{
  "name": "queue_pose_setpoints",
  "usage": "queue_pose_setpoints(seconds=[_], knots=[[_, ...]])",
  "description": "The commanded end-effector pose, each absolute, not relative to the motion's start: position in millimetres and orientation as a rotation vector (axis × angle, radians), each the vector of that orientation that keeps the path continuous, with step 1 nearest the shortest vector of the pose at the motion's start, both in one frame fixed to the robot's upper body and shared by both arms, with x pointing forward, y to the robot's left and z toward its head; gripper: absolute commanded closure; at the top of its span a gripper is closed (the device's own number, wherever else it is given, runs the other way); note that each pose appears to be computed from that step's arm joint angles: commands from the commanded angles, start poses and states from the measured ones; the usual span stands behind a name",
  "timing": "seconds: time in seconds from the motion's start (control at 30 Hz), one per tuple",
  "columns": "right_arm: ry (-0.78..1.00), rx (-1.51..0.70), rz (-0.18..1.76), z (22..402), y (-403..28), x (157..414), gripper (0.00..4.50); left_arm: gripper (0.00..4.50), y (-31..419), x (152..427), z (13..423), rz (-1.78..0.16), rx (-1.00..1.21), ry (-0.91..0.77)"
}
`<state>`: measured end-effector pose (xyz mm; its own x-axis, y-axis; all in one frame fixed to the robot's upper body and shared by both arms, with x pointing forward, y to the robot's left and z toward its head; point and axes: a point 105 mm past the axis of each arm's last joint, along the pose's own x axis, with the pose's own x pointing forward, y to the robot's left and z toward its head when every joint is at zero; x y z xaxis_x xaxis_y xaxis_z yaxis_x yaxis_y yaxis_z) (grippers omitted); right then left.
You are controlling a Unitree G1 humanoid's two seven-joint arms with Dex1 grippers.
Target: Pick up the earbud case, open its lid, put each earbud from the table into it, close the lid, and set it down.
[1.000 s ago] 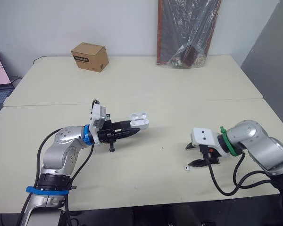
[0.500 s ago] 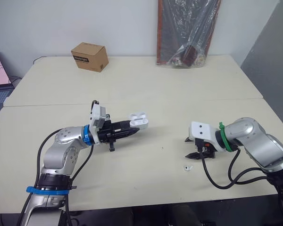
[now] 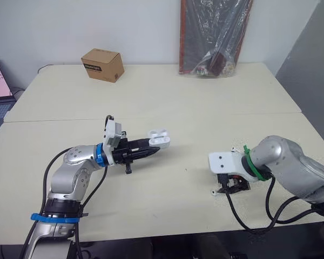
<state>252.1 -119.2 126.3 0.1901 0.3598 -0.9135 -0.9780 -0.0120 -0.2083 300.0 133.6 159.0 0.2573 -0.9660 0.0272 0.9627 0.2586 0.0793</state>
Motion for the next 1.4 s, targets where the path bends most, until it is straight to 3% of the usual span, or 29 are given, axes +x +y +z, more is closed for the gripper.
queue_pose_setpoints(seconds=[0.03, 0.3, 1.13, 1.27, 1.4], knots=[[0.802, -1.106, 1.216, 131.6, -116.1, 247.3, 1.36, 3.72, 131.1, 298.8, 167.8, -1.323, 0.081, -0.118], [0.876, -1.163, 1.185, 118.7, -110.2, 247.5, 1.36, 3.72, 130.0, 298.5, 167.2, -1.327, 0.079, -0.117], [0.86, -1.224, 1.21, 108.4, -95.4, 245.7, 1.36, 3.72, 133.4, 294.9, 169.0, -1.333, 0.091, -0.094], [0.867, -1.221, 1.206, 106.9, -95.7, 245.9, 2.25, 3.72, 133.0, 294.6, 169.6, -1.333, 0.092, -0.092], [0.873, -1.222, 1.201, 106.5, -96.2, 246.0, 2.25, 3.72, 133.0, 295.4, 170.5, -1.332, 0.093, -0.091]])
